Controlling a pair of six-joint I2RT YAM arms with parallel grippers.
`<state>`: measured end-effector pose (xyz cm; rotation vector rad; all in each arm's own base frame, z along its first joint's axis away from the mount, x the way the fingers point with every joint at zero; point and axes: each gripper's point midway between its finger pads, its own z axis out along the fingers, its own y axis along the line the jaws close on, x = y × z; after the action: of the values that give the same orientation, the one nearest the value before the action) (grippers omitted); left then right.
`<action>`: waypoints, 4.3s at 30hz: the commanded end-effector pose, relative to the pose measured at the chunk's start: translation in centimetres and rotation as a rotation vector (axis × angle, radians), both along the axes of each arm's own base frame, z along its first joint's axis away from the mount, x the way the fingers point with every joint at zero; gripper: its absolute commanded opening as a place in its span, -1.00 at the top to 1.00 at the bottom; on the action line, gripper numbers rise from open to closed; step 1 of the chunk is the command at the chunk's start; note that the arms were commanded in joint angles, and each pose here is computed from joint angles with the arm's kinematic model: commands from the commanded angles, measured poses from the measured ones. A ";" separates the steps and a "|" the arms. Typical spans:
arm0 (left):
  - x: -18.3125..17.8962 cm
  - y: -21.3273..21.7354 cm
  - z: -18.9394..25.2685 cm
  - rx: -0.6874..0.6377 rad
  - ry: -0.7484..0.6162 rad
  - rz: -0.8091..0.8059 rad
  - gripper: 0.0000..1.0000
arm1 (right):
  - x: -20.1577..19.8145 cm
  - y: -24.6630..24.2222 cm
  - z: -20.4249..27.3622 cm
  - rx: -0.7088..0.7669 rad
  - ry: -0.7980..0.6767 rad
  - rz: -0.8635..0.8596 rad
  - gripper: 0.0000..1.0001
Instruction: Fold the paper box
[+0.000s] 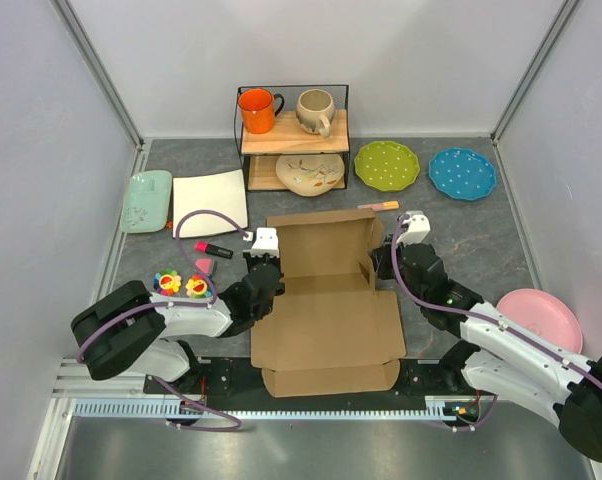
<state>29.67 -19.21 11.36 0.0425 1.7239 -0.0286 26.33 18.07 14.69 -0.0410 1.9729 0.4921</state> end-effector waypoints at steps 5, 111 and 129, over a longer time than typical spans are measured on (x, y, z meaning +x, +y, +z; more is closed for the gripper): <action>0.0 -1.4 0.2 0.038 -0.042 -0.070 0.97 | -3.6 0.4 -4.9 -0.065 0.182 0.101 -0.20; -1.3 -2.9 1.5 -0.046 0.033 -0.169 0.42 | 2.6 -4.3 -3.0 -0.272 0.021 -0.241 1.00; -1.0 -3.5 -1.7 0.014 0.061 -0.187 0.96 | 2.4 -3.1 -3.0 -0.231 0.064 -0.201 0.01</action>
<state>28.81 -22.42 9.73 0.1898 1.7868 -0.1639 28.46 14.00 9.03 -0.0143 2.1106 0.0402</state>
